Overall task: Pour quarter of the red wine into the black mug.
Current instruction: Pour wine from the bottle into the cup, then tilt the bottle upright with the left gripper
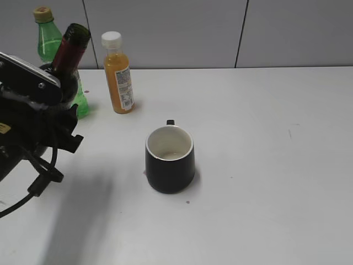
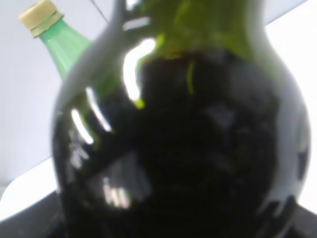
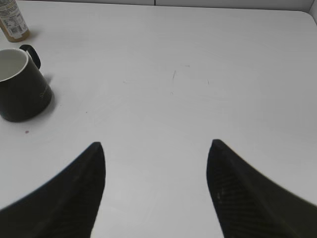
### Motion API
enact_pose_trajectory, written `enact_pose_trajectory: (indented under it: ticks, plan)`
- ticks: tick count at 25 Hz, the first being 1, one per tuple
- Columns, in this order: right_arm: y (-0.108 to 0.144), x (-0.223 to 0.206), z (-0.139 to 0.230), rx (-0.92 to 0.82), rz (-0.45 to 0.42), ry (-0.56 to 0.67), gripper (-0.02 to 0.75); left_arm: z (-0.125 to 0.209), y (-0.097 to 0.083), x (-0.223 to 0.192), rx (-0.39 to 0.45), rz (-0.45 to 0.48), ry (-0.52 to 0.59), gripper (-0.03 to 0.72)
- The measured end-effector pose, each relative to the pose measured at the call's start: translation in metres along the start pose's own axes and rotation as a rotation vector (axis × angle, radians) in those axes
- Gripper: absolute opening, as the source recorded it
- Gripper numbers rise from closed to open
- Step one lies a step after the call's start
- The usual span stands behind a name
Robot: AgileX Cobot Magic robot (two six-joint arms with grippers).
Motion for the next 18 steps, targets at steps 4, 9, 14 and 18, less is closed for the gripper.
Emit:
enact_pose_trajectory:
  ticks: [4, 9, 14, 18]
  plan:
    - [0.000, 0.000, 0.000, 0.000, 0.000, 0.000, 0.493, 0.000, -0.002, 0.002, -0.026, -0.004, 0.002, 0.542]
    - [0.000, 0.000, 0.000, 0.000, 0.000, 0.000, 0.493, -0.002, -0.006, 0.008, -0.093, -0.018, -0.009, 0.542]
    - [0.000, 0.000, 0.000, 0.000, 0.000, 0.000, 0.493, -0.003, -0.004, 0.007, -0.121, -0.049, 0.008, 0.541]
    - [0.000, 0.000, 0.000, 0.000, 0.000, 0.000, 0.493, -0.011, -0.003, 0.004, -0.160, -0.079, 0.020, 0.541]
Point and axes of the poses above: a point on each arm's last joint axis where the gripper is mounted, x pointing back along that axis away from the gripper, y along the wrist's bending axis when the last joint is at zero, z = x × y, the point moved 4 cm from there along -x, pointing out along that axis toward the gripper, and after that the axes turned 13 degrees about x, right-handed, at the moved point
